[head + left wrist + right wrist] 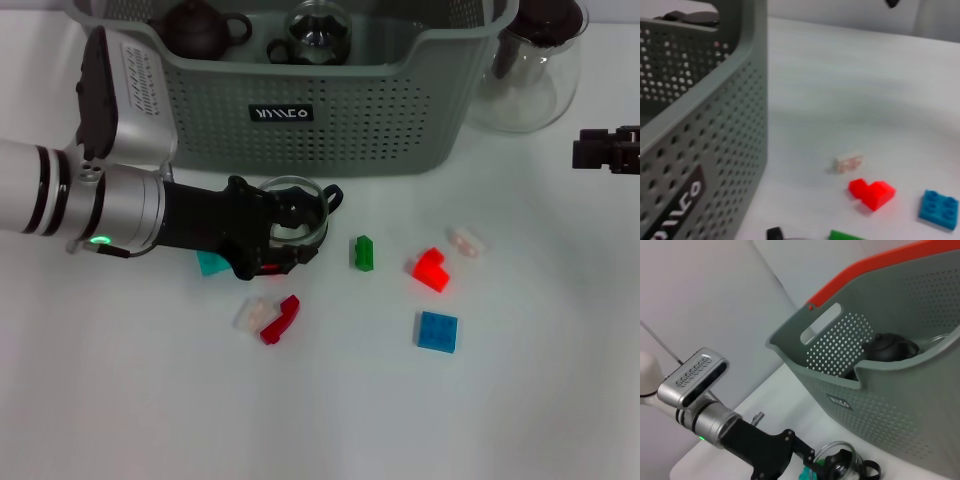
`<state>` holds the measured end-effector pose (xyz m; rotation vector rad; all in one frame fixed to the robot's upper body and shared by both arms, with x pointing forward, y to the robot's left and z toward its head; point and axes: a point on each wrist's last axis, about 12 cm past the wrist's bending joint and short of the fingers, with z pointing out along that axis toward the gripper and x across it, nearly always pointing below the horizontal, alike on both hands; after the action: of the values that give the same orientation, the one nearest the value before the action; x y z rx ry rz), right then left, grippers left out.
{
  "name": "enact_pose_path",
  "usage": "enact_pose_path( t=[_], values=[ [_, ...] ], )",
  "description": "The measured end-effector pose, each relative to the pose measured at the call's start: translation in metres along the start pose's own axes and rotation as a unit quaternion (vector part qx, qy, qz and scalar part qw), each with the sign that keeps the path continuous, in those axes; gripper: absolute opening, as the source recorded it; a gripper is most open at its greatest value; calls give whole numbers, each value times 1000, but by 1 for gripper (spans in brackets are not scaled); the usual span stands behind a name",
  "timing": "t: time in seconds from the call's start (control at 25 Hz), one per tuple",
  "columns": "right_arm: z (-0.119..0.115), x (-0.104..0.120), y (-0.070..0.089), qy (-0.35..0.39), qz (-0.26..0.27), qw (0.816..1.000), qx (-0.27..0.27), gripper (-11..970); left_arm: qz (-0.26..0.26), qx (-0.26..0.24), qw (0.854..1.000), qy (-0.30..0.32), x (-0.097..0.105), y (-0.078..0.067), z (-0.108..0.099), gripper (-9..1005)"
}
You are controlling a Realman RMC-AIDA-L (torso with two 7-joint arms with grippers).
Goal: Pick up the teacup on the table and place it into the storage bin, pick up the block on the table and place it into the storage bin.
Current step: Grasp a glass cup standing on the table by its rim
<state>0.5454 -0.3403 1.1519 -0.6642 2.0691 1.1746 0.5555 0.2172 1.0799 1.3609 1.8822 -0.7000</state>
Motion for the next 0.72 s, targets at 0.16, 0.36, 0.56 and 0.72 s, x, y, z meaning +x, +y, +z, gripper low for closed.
enact_pose_path(
  t=[0.16,0.36,0.56,0.72],
  values=[
    [0,1,0,0,0,1000,0,500,8,-4,1000,8,1,0,2,420],
    [0,4,0,-1,-9,1000,0,499,23,22,999,31,3,-7,10,419],
    [3,9,2,-6,-59,998,-7,499,20,38,998,50,4,-12,14,418],
    [8,15,6,-27,-149,988,-17,499,21,34,998,53,3,-10,15,418]
  ],
)
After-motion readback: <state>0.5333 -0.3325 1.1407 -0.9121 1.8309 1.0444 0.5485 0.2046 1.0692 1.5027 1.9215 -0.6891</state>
